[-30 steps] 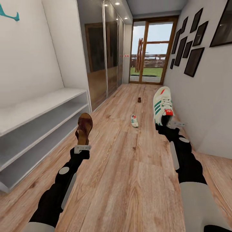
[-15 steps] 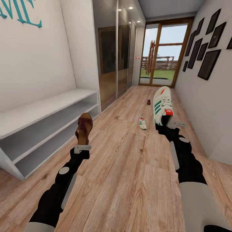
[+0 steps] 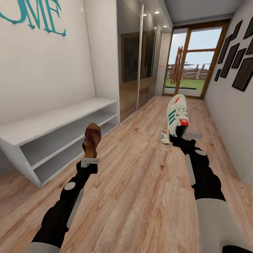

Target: Pick up the two gym shoes and the two sandals from the corridor floor and place them onto the hallstand (shoe rack) in the corridor, making sure they are on the rack and not on the floor. Arrange them so the two gym shoes are next to each other and the two sandals are next to each other.

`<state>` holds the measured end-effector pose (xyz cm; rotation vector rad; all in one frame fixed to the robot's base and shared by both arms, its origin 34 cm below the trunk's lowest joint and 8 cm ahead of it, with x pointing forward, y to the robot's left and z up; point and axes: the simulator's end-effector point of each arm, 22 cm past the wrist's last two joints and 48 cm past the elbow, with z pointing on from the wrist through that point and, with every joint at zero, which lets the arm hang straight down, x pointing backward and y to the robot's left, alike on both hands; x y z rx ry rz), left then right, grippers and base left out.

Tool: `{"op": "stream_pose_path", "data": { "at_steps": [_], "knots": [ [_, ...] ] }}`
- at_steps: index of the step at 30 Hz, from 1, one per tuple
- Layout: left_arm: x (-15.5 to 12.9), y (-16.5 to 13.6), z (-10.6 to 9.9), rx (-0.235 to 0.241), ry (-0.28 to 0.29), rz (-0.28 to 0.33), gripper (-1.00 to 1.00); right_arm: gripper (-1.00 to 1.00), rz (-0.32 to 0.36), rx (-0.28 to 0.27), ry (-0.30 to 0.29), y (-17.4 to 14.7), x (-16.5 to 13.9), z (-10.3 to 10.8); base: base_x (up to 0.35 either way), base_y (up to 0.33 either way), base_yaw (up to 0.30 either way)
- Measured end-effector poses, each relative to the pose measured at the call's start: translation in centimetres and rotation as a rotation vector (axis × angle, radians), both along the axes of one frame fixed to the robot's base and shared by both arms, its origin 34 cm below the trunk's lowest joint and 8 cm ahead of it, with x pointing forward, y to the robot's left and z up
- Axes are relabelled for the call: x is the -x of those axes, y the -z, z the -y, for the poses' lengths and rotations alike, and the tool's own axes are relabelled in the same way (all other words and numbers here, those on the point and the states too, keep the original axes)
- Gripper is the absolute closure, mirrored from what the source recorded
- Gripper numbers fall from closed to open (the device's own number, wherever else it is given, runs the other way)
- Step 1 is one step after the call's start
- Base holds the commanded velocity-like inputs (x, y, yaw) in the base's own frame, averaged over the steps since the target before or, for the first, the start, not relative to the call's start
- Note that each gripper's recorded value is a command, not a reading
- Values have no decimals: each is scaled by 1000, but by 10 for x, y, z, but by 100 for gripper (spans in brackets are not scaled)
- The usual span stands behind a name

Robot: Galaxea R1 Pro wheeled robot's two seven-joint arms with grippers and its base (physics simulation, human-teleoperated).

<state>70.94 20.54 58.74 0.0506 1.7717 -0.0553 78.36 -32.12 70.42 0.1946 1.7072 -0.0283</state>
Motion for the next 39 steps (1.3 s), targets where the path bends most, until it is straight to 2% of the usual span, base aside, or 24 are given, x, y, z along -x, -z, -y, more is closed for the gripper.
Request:
{"op": "stream_pose_path", "data": {
  "at_steps": [39],
  "knots": [
    [4, -27, 0, 0, 0, 44, 100, 100, 45, 0, 0, -31, 9, 0, 0, 0, 210]
  ]
}}
